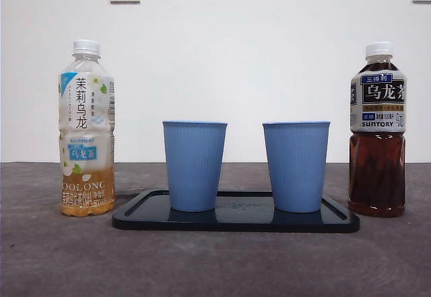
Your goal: Pour the drink into the cup
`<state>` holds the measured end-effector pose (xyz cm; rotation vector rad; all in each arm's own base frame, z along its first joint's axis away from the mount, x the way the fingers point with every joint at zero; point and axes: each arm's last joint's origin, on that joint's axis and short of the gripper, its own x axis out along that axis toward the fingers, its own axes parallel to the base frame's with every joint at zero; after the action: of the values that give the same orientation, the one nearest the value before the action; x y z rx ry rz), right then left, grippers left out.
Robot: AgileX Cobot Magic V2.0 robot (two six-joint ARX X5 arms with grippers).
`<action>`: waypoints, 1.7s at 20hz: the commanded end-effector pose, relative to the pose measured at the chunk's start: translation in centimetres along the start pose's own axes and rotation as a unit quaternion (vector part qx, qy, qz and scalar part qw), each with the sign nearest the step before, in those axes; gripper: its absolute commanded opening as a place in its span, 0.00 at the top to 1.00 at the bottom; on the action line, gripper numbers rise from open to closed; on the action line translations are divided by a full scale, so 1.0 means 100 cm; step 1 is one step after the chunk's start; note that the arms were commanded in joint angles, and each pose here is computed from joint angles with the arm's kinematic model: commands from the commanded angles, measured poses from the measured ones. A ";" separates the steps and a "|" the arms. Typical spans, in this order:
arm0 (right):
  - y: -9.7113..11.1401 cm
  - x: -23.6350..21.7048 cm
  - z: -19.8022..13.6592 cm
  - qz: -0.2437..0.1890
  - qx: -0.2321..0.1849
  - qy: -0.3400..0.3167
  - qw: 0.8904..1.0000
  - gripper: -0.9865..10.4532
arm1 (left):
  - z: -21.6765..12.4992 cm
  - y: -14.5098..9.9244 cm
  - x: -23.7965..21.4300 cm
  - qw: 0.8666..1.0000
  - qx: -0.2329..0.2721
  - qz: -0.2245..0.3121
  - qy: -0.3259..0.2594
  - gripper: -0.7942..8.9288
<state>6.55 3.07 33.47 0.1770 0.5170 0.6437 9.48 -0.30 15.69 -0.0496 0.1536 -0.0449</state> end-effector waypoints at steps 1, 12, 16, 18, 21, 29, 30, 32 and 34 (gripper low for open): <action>0.001 -0.001 0.003 0.005 -0.009 -0.006 1.000 0.90 | -0.007 0.000 0.002 1.000 0.004 0.002 0.013 0.89; 0.001 -0.001 0.003 0.005 -0.009 -0.006 1.000 0.90 | -0.007 0.000 0.002 1.000 0.004 0.002 0.013 0.89; 0.001 -0.001 0.003 0.004 -0.009 -0.008 1.000 0.90 | -0.007 0.000 0.002 1.000 0.004 0.002 0.013 0.89; 0.001 -0.002 0.002 -0.001 -0.007 -0.011 1.000 0.90 | -0.007 0.000 0.002 1.000 0.004 0.002 0.013 0.89; -0.007 0.002 0.000 -0.040 -0.022 -0.057 0.997 0.90 | -0.007 0.000 0.002 1.000 0.004 0.002 0.013 0.89; -0.063 0.045 -0.069 -0.274 -0.062 -0.179 0.943 0.90 | -0.007 0.000 0.002 1.000 0.004 0.002 0.013 0.89; -0.068 0.048 -0.078 -0.289 -0.058 -0.177 0.939 0.90 | -0.007 0.000 0.002 1.000 0.004 0.002 0.013 0.89; -0.077 0.056 -0.095 -0.307 -0.052 -0.172 0.935 0.90 | -0.007 0.000 0.002 1.000 0.004 0.002 0.013 0.89; -0.082 0.062 -0.108 -0.308 -0.053 -0.171 0.934 0.90 | -0.007 0.000 0.002 1.000 0.004 0.002 0.013 0.89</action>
<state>9.59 0.40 18.86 0.0312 0.2156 0.0166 9.48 -0.30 15.69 -0.0496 0.1536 -0.0449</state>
